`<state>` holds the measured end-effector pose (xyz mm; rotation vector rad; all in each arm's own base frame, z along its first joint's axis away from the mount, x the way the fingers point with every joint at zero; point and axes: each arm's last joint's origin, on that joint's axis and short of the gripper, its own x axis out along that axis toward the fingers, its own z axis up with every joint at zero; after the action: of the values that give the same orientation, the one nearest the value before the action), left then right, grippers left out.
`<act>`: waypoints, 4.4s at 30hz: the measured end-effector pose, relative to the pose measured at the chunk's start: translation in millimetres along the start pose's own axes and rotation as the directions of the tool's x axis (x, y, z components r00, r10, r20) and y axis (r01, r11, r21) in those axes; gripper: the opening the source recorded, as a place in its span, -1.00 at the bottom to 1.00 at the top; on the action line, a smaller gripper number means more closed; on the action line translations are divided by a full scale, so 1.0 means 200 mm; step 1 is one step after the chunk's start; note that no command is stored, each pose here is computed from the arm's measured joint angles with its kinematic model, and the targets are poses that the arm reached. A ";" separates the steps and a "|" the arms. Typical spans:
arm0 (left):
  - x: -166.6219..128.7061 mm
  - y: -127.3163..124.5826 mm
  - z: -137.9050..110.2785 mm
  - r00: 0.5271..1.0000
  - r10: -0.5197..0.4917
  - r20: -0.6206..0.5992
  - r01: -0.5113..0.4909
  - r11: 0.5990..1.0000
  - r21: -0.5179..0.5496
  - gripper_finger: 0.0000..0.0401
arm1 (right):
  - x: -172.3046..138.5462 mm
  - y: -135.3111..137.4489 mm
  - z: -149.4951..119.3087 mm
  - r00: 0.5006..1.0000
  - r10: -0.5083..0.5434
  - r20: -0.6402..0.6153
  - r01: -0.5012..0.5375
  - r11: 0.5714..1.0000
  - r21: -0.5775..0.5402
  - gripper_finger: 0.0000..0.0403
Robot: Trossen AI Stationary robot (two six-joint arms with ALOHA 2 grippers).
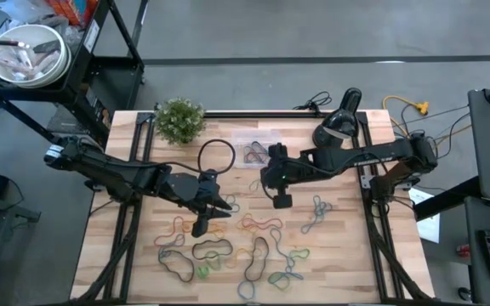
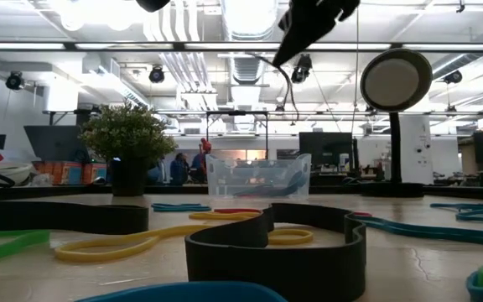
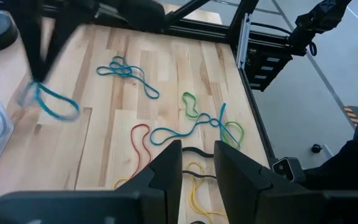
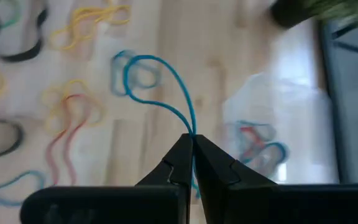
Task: Pick and place rubber bands into bin
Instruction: Put the blue rubberband into the transparent bin, then put the yellow rubberband into the transparent bin
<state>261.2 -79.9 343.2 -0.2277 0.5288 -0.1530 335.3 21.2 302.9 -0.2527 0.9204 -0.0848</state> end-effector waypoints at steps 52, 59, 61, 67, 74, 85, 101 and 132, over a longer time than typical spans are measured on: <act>0.00 0.01 0.00 0.999 0.048 0.016 -0.049 0.998 0.037 -0.61 | 0.52 -0.59 -0.29 0.970 -0.198 -0.140 0.228 0.942 0.247 -0.96; 0.00 0.01 0.00 0.999 0.048 0.016 -0.049 0.998 0.038 -0.61 | 0.53 -0.60 -0.30 0.968 -0.201 -0.150 0.236 0.932 0.275 -0.96; 0.00 0.01 0.00 0.999 0.048 0.016 -0.049 0.998 0.038 -0.61 | 0.53 -0.60 -0.30 0.968 -0.200 -0.152 0.237 0.930 0.282 -0.94; 0.00 0.01 0.00 0.999 0.048 0.015 -0.048 0.998 0.038 -0.61 | 0.53 -0.61 -0.31 0.978 -0.156 -0.139 0.193 0.929 0.315 -0.72; 0.00 0.01 0.00 0.999 0.048 0.015 -0.048 0.998 0.038 -0.61 | 0.53 -0.61 -0.31 0.978 -0.156 -0.139 0.193 0.929 0.316 -0.46; 0.00 0.03 -0.06 0.990 0.088 -0.108 -0.087 0.996 0.007 -0.61 | 0.40 -0.59 -0.21 0.999 -0.046 -0.013 0.047 0.956 0.289 -0.38; -0.02 0.05 -0.14 0.953 0.114 -0.281 -0.138 0.988 -0.068 -0.61 | -0.03 -0.42 -0.11 0.982 0.097 0.160 -0.123 0.979 0.165 -0.50; 0.10 0.08 -0.57 0.699 0.195 -0.688 -0.345 0.935 -0.085 -0.61 | -0.50 0.00 -0.16 0.915 0.334 0.225 -0.352 0.935 0.041 -0.64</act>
<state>221.0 -88.1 233.8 -0.2952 1.3087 0.1269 249.7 32.9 362.3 -0.0200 0.7314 0.2277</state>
